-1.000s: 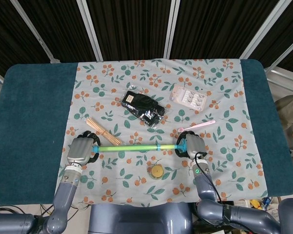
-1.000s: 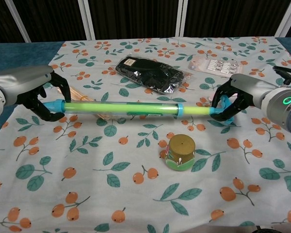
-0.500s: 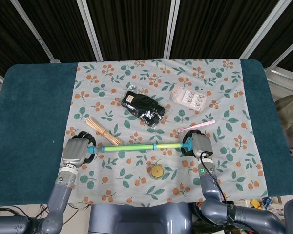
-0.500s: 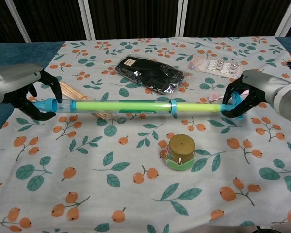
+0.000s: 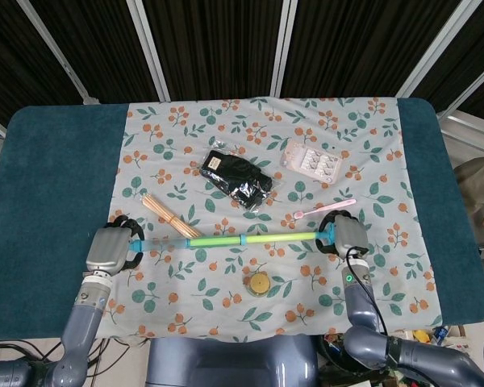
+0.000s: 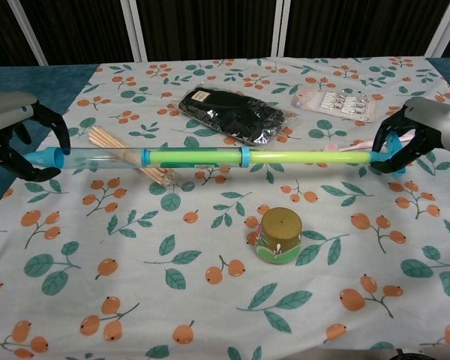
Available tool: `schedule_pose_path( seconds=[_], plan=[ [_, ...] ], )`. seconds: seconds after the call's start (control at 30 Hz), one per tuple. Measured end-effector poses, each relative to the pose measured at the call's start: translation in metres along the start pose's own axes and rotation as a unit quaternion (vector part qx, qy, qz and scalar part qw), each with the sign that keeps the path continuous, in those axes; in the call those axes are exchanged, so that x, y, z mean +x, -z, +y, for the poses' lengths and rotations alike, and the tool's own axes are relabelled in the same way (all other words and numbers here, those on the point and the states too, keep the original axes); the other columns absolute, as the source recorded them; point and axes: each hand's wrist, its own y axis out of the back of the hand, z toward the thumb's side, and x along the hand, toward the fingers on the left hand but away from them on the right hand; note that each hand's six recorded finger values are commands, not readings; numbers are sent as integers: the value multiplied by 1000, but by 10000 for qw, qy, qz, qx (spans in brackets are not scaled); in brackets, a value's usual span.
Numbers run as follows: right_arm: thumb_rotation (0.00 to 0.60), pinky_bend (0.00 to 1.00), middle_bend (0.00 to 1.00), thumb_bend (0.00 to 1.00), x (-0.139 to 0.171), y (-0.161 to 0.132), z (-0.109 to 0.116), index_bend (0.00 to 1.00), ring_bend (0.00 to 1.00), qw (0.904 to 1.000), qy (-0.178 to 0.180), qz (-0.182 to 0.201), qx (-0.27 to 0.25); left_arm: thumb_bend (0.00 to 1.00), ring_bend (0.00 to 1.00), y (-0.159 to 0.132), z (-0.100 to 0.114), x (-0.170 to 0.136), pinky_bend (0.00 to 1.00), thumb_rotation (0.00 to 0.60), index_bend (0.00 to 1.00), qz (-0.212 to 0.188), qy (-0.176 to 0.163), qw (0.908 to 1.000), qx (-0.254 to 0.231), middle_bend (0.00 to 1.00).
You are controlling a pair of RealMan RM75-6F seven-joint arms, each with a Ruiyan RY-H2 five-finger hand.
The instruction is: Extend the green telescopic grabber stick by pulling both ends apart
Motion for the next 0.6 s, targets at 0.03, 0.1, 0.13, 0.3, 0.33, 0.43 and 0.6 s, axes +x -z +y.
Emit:
schedule_pose_path(
  seconds=[0.03, 0.1, 0.13, 0.3, 0.33, 0.43, 0.6],
  plan=[
    [600, 206, 257, 453, 0, 1, 1, 711, 153, 10000, 12, -15, 7, 414, 142, 2, 1, 0, 280, 600, 549, 7, -4, 10000, 8, 288],
    [600, 206, 257, 454, -1, 5, 4, 711, 153, 10000, 51, -54, 31, 414, 142, 5, 2, 0, 278, 600, 548, 25, -12, 10000, 23, 288],
    [600, 206, 257, 454, -2, 6, 6, 711, 153, 9999, 66, -69, 38, 414, 142, 7, 3, 0, 277, 600, 548, 33, -14, 10000, 25, 288],
    [600, 206, 257, 454, -3, 14, 13, 711, 153, 9998, 136, -149, 86, 413, 142, 16, 7, -1, 275, 600, 550, 62, 3, 10000, 71, 288],
    [600, 205, 257, 455, -3, 15, 15, 711, 153, 9997, 146, -166, 94, 413, 142, 18, 7, -1, 275, 600, 550, 70, 7, 9999, 80, 288],
    [600, 205, 258, 456, -4, 22, 19, 711, 153, 9995, 178, -236, 106, 414, 142, 22, 7, -1, 275, 600, 551, 92, 17, 9999, 86, 288],
    [600, 206, 258, 456, -5, 30, 23, 711, 153, 9992, 216, -326, 110, 414, 142, 27, 9, -1, 275, 600, 551, 109, 24, 9999, 111, 288]
  ],
)
